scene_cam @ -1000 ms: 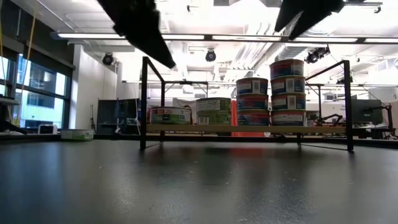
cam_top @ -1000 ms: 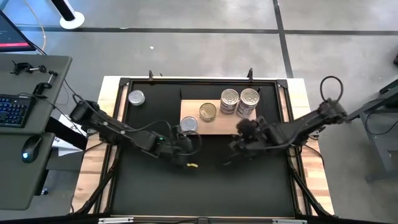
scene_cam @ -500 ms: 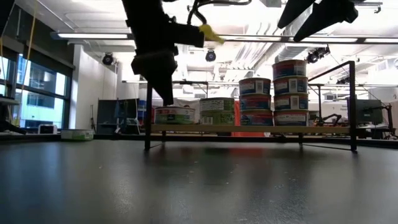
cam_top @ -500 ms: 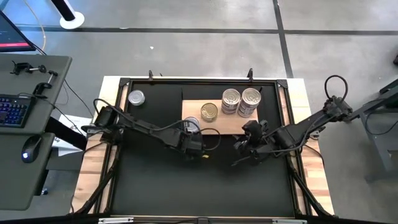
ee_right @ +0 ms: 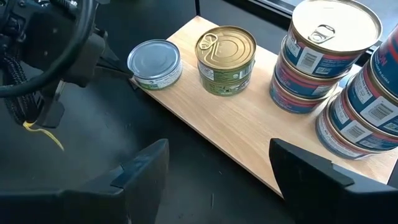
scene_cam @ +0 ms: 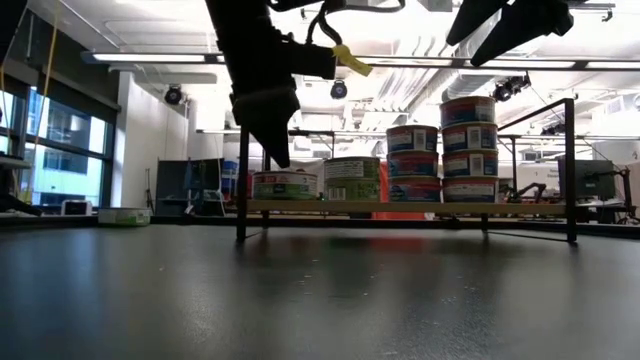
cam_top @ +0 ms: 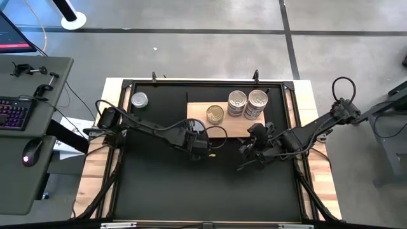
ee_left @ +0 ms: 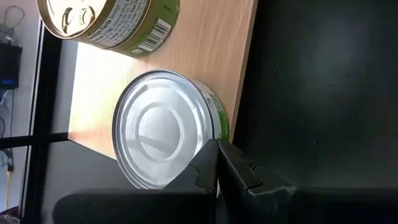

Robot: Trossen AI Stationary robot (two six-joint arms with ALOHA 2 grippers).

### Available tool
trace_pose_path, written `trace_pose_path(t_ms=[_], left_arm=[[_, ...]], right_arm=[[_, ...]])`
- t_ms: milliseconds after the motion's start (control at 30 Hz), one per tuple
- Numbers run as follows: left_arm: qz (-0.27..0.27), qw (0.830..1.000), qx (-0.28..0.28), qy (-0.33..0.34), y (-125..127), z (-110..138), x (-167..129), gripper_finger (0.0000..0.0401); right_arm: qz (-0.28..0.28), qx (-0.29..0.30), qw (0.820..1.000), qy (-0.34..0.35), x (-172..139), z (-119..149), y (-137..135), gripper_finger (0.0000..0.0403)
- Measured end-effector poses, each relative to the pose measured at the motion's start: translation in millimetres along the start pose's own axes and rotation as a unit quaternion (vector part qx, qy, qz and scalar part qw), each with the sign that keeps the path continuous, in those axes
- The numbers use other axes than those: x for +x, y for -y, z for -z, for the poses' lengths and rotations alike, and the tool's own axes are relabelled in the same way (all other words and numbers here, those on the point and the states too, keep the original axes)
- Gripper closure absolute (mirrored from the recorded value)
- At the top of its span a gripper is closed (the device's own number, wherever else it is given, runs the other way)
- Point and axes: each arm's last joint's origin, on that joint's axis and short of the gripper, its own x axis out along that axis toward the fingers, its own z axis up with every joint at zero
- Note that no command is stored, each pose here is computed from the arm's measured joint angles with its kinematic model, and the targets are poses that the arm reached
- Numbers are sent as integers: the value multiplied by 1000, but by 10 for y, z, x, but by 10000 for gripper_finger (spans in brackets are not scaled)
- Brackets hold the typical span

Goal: Stack canned seafood by type on shelf
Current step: Put the green tuna can on the shelf

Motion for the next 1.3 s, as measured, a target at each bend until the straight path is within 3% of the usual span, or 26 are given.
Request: trace_pose_path(t_ms=[300,467,733,1100,1300], left_arm=[[3,1000,3,15,-39,-45,-71,401],[112,993,18,40,-31,-130,-142,401],[178,983,11,43,-97,-191,-128,401],[164,986,-6,-14,-372,-150,82,401],[164,986,-5,-2,-431,-179,129,401]], right_arm=[[1,-6,1000,-1,0,1,2,135],[2,-11,1000,-1,1,2,3,135],[4,-11,1000,5,1,-1,4,135],[4,4,1000,8,1,-4,1,135],[2,11,1000,9,1,-6,-2,135]])
